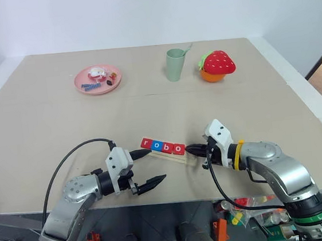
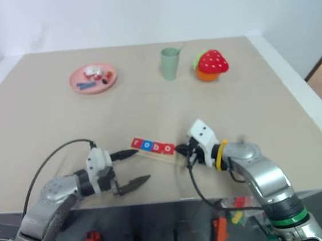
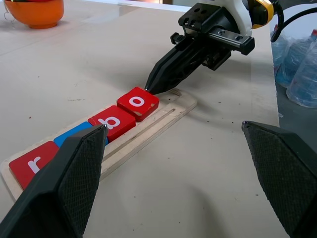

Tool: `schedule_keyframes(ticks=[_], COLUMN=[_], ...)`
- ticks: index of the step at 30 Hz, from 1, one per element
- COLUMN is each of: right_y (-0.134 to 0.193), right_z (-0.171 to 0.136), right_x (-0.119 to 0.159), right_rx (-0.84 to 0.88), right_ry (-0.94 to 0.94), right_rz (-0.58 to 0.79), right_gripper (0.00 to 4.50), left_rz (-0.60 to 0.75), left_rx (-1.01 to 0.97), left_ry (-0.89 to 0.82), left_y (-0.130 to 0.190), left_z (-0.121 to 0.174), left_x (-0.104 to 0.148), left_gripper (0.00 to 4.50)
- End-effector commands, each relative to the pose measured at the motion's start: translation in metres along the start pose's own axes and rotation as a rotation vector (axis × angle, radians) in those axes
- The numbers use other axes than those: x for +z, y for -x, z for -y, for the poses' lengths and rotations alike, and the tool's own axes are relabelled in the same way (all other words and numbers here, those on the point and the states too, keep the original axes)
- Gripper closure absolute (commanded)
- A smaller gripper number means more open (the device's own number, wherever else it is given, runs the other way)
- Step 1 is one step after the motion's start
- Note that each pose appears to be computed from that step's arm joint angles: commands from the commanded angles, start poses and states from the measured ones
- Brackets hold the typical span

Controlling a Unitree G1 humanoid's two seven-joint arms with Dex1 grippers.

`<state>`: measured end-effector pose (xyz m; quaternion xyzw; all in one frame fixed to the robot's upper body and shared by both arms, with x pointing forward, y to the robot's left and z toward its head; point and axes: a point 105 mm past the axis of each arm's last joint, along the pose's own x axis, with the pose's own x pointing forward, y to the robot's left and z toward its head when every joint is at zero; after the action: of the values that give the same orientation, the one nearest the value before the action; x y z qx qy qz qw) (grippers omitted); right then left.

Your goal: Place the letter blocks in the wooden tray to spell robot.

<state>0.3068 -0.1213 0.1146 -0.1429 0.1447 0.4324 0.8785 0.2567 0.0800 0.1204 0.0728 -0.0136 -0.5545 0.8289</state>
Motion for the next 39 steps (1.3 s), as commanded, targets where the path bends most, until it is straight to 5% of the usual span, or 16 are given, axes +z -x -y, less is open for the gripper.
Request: schedule_keyframes(ticks=[1,9,20,27,33,39], right_y=[-0.001,-0.005,-0.004,0.017,0.052,0.089], right_z=[-0.001,-0.006,0.028,0.050,0.037,0.032], right_x=[0.011,0.016,0.030,0.054,0.068,0.029], right_rx=[0.016,0.044,-0.075,-0.266,-0.555,-0.966], right_ry=[0.039,0.059,0.094,-0.042,-0.101,-0.101], right_rz=[0.034,0.040,0.088,0.245,0.363,0.288], right_gripper=[4.47,4.47,4.47,2.31,0.22,0.04], left_rz=[0.019,0.014,0.017,0.020,0.015,0.017], left_rx=[-0.008,-0.015,-0.017,-0.060,-0.072,-0.088], left_ry=[-0.041,-0.046,-0.055,-0.084,-0.093,-0.076], left_y=[0.000,0.000,-0.001,-0.002,-0.001,-0.005], left_z=[0.003,0.005,0.004,0.006,0.005,0.010], left_x=[0.010,0.009,0.010,0.014,0.014,0.011], left_gripper=[0.00,0.00,0.00,0.00,0.00,0.00])
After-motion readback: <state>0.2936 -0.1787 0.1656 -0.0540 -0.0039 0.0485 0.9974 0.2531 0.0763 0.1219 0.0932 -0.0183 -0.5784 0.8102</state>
